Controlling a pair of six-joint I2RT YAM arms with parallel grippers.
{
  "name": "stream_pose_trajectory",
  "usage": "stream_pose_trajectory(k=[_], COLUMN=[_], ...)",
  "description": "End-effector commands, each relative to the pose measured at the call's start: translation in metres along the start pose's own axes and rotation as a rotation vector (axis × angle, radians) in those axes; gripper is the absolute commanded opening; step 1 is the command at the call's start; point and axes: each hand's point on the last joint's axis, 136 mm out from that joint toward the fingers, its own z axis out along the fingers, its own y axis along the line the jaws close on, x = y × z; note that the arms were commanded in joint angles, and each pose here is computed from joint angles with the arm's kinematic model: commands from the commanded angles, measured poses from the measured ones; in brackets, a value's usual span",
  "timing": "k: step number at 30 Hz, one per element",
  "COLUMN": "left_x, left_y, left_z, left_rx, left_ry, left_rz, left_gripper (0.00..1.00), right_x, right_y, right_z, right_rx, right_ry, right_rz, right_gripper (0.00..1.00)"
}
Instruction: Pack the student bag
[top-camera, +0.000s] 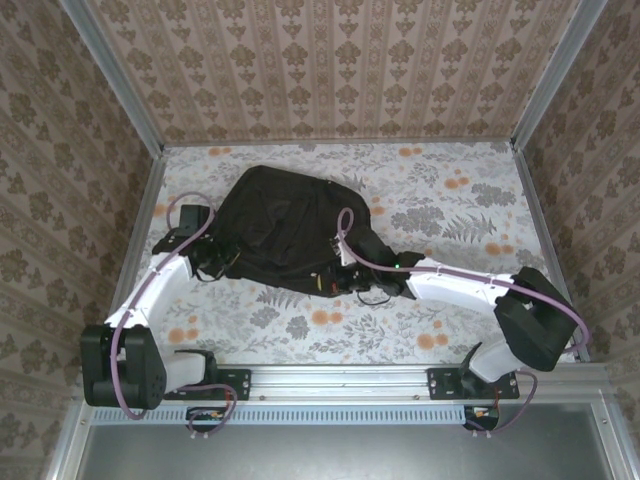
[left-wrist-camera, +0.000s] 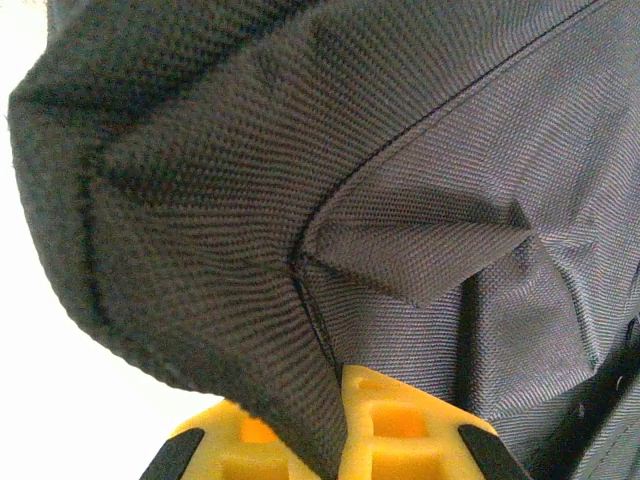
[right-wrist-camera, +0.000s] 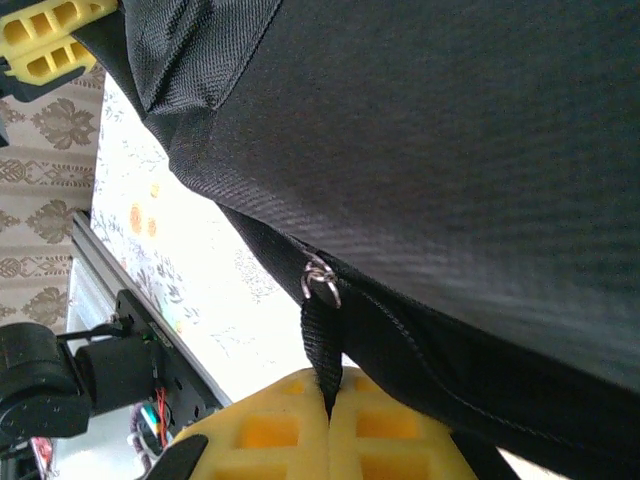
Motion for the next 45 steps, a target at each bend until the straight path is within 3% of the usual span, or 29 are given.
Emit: stream_pose_trajectory(k=[1,11,18,23,25,26,27,30,38,45], left_x=[-0.026,-0.033,-0.031,-0.023,-0.025,-0.027,-0.030,-0.035,0.002,0.045], left_y=[0.009,0.010,-0.036,-0.078,-0.093,-0.102,-0.107,-0.115,-0.071,-0.018], left_z=[-0.009,-0.010,0.003,0.024,0.030,0.032,0.032,0.019,-0.021,-0.036], left_rx=[-0.073,-0.092,-0.063,-0.061,-0.031,-0.013,-0.010,-0.019,0.008,0.020], left_ry=[-0.113,-0.119,-0.041,0.056,0.080,0.090,0.099,0.104,0.140,0.170], left_rz=[0.023,0.022,0.165,0.273,0.283,0.291,0.294,0.293,0.176,0.009], left_gripper=[0.00,0.00,0.01,0.14,0.27,0.43,0.52,0.62,0.64,0.55], right_x=[0.010,-0.009,0.000,0.015,0.015,0.015,0.014,0.002,-0.028,-0.037], right_y=[-0.011,-0.040,-0.007,0.031,0.042,0.047,0.050,0.057,0.079,0.104], right_z=[-0.025,-0.076,-0.073,-0.068,-0.065,-0.062,-0.059,-0.050,-0.027,-0.011], right_rx=[0.052,0.164,0.017,-0.049,-0.070,-0.082,-0.091,-0.088,-0.152,-0.207], right_ry=[0.084,0.016,0.076,0.114,0.110,0.101,0.096,0.056,-0.020,-0.029], right_rz=[-0.025,-0.012,0.005,-0.053,-0.050,-0.043,-0.035,-0.005,0.064,0.073], right_gripper=[0.00,0.00,0.00,0.00,0.00,0.00,0.00,0.00,0.00,0.00])
